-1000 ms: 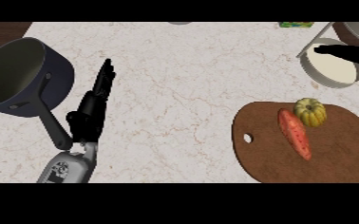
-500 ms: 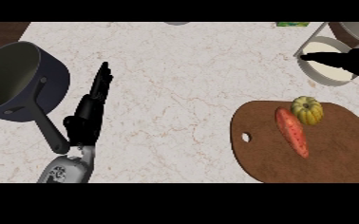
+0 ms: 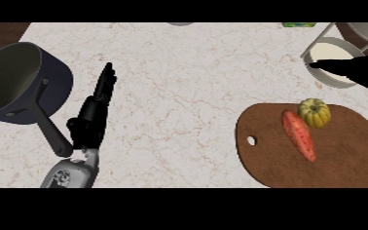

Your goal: Pick the squash from the cutting board and place it in the tiered basket

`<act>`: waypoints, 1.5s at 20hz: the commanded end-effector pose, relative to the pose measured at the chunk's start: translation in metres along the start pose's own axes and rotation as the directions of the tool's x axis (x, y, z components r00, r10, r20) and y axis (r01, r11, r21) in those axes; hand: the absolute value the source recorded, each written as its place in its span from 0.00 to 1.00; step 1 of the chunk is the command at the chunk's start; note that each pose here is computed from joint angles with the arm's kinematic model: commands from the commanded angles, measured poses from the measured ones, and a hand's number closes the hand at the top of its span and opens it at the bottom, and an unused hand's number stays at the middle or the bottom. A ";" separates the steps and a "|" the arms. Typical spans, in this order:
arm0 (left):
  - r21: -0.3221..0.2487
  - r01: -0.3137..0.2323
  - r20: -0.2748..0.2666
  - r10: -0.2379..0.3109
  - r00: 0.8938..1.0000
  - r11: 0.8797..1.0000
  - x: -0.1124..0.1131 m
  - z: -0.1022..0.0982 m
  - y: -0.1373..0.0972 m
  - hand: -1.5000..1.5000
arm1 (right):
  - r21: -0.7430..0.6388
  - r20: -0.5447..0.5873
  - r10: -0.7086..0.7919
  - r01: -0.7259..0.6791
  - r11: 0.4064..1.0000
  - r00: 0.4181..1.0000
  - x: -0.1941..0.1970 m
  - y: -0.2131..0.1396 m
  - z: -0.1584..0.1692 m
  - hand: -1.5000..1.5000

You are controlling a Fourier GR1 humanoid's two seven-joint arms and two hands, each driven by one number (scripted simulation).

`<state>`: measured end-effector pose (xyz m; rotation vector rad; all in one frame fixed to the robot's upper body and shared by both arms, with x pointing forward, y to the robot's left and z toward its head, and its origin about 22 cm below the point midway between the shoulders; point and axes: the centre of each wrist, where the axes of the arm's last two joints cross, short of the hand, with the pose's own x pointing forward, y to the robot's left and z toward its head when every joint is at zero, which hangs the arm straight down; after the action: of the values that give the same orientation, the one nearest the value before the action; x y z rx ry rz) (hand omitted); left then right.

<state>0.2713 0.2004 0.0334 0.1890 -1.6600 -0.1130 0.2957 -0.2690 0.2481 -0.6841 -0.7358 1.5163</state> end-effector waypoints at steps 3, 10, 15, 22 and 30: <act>0.004 -0.020 0.006 0.020 1.000 1.000 -0.011 -0.004 0.007 0.50 | 0.026 -0.055 0.091 -0.089 0.996 0.994 0.006 0.012 -0.010 0.00; 0.000 -0.003 0.001 0.003 1.000 1.000 0.002 -0.004 -0.006 0.50 | 0.009 -0.006 0.200 -0.200 0.980 0.980 0.011 0.006 -0.006 0.00; 0.003 -0.008 0.008 0.008 1.000 1.000 0.012 -0.001 -0.018 0.50 | -0.021 -0.070 0.196 -0.198 0.980 0.978 0.010 0.021 -0.035 0.00; -0.010 -0.021 -0.020 0.020 1.000 1.000 -0.010 0.012 0.007 0.50 | 0.003 -0.121 0.169 -0.170 0.985 0.978 -0.034 0.040 -0.040 0.00; -0.012 0.005 -0.009 -0.005 1.000 1.000 0.007 -0.015 -0.013 0.50 | 0.013 -0.091 0.120 -0.119 0.993 0.989 -0.047 0.033 -0.061 0.00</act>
<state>0.2744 0.1998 0.0303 0.1865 -1.6586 -0.1136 0.3125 -0.3043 0.1836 -0.8161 -0.6190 1.5917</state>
